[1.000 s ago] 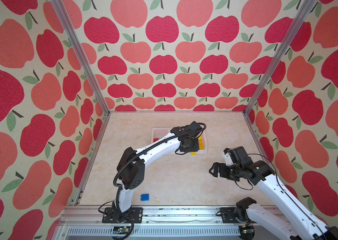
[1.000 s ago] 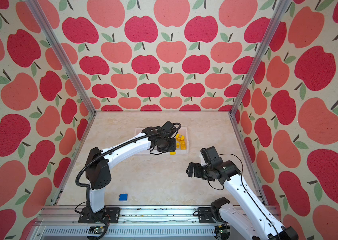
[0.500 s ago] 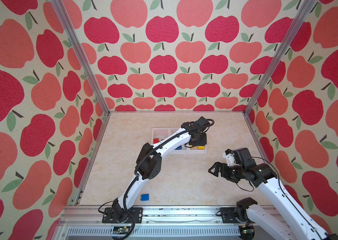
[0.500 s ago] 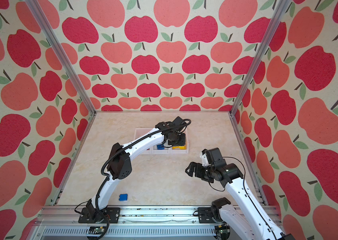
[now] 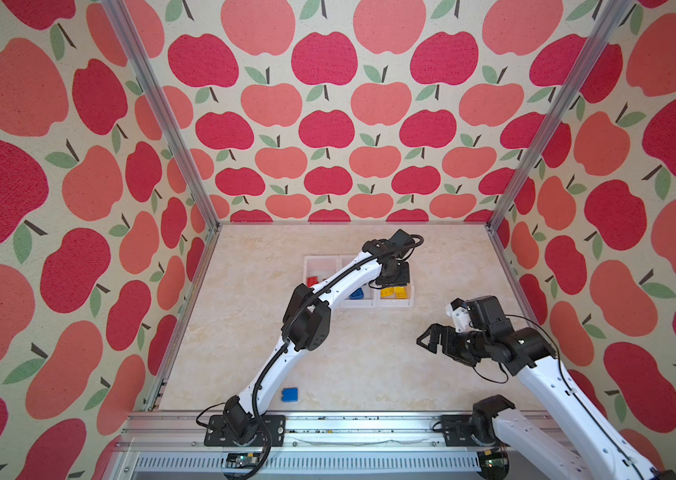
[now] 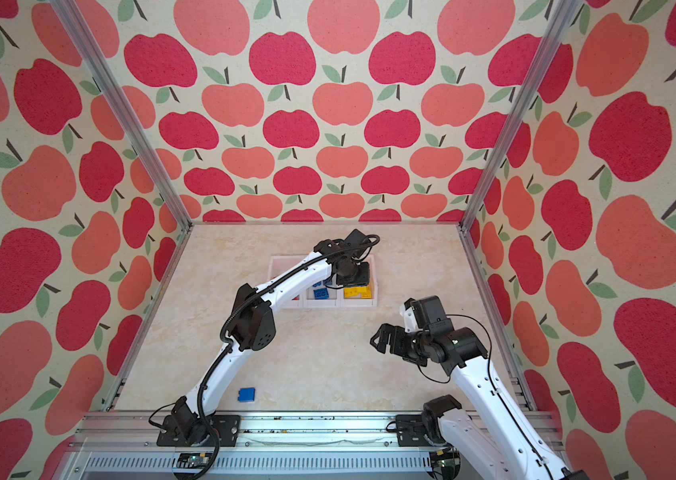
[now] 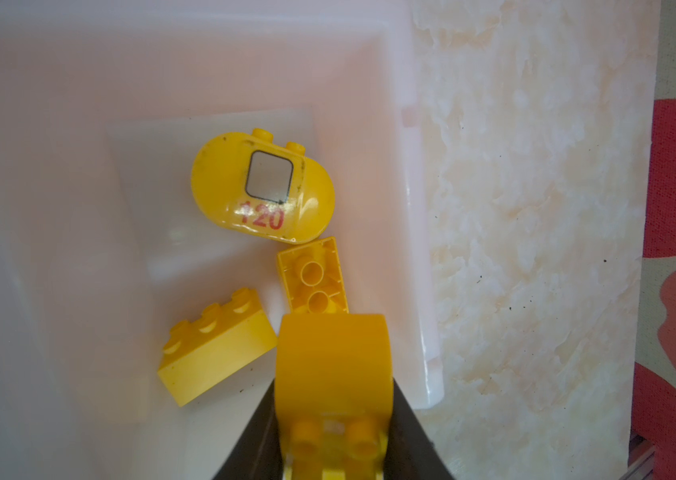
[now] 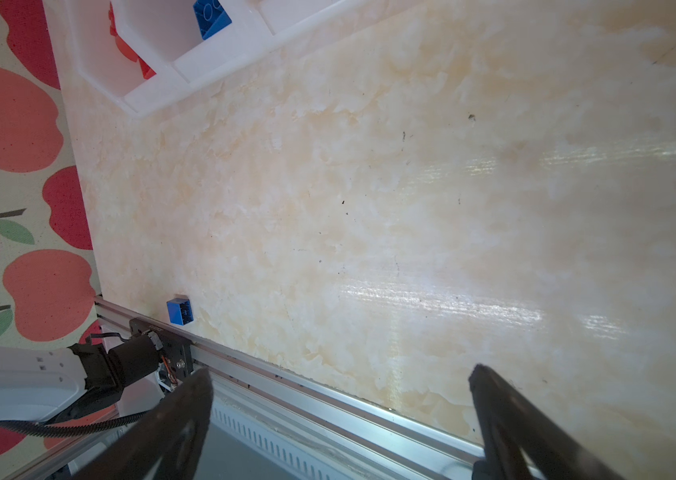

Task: Sort the legos into containers by color
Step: 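Lower and open the left gripper to drop the yellow brick in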

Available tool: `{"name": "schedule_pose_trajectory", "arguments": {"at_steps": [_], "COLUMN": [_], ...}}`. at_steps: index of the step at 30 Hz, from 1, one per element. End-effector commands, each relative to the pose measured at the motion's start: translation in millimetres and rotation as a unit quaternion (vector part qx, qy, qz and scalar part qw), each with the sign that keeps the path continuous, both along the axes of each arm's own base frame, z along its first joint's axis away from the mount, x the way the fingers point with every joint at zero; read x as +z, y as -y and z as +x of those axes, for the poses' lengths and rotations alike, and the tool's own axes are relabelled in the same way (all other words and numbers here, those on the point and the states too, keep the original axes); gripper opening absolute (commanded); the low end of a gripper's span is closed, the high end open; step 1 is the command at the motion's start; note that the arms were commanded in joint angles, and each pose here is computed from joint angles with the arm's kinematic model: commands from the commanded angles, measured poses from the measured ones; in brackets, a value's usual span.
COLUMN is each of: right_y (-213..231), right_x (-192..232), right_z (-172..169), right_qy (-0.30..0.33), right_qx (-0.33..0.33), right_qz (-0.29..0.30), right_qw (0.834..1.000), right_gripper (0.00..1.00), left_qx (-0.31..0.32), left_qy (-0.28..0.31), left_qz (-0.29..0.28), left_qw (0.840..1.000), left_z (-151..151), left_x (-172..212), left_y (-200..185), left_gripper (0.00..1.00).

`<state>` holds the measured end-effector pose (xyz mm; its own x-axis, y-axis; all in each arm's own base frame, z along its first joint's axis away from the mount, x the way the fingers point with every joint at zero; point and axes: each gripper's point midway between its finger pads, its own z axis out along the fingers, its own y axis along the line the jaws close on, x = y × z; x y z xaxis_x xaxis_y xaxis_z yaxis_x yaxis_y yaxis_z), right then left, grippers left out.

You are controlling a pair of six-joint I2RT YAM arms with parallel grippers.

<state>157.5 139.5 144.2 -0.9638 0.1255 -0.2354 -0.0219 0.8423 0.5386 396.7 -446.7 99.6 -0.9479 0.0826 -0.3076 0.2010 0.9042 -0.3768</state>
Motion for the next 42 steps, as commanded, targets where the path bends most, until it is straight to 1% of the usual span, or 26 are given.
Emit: {"name": "schedule_pose_trajectory", "arguments": {"at_steps": [1, 4, 6, 12, 14, 18, 22, 25, 34, 39, 42], "right_y": [3.0, 4.7, 6.2, 9.9, 10.3, 11.1, 10.8, 10.4, 9.2, 8.2, 6.7], "right_x": [3.6, 4.1, 4.7, 6.2, 6.8, 7.0, 7.1, 7.4, 6.5, 4.7, 5.0], "right_z": [-1.9, -3.6, -4.9, -7.9, -8.2, -8.7, -8.0, -6.7, -3.6, -1.4, 0.5], "right_qy": [-0.001, 0.0, 0.001, 0.004, 0.005, 0.006, 0.007, 0.008, 0.01, 0.011, 0.013], "right_qx": [-0.011, -0.016, -0.018, -0.026, -0.027, -0.028, -0.027, -0.027, -0.026, -0.026, -0.026], "right_qz": [0.002, 0.002, 0.001, -0.001, -0.001, -0.002, -0.002, -0.002, -0.002, 0.0, 0.003], "right_qw": [1.0, 1.0, 1.0, 1.0, 1.0, 1.0, 1.0, 1.0, 1.0, 1.0, 1.0], "right_gripper": [0.99, 0.99, 0.99, 0.99, 0.99, 0.99, 0.99, 0.99, 0.99, 0.99, 0.99], "left_qx": [-0.003, -0.003, -0.004, 0.003, 0.004, 0.005, 0.004, 0.004, 0.004, -0.007, -0.015], "left_qy": [-0.008, -0.01, -0.008, -0.005, -0.004, 0.001, 0.007, 0.011, 0.027, 0.041, 0.046], "left_qz": [0.006, 0.007, 0.007, 0.009, 0.01, 0.007, 0.005, 0.005, -0.005, -0.012, -0.011], "left_qw": [1.0, 1.0, 1.0, 1.0, 1.0, 1.0, 1.0, 1.0, 1.0, 0.999, 0.999], "left_z": [4.5, 7.3, 8.8, 16.0, 17.6, 19.6, 20.1, 20.7, 20.0, 11.3, 1.8], "left_x": [-8.2, -13.0, -14.5, -19.1, -19.8, -15.8, -10.0, -5.4, 19.9, 41.8, 47.8], "left_y": [-3.3, -3.3, -2.5, -5.1, -5.7, -5.6, -5.5, -6.2, -8.0, -8.2, -10.3], "left_gripper": [0.09, 0.11, 0.15, 0.18, 0.21, 0.4, 0.52, 0.56, 0.61, 0.62, 0.63]}}
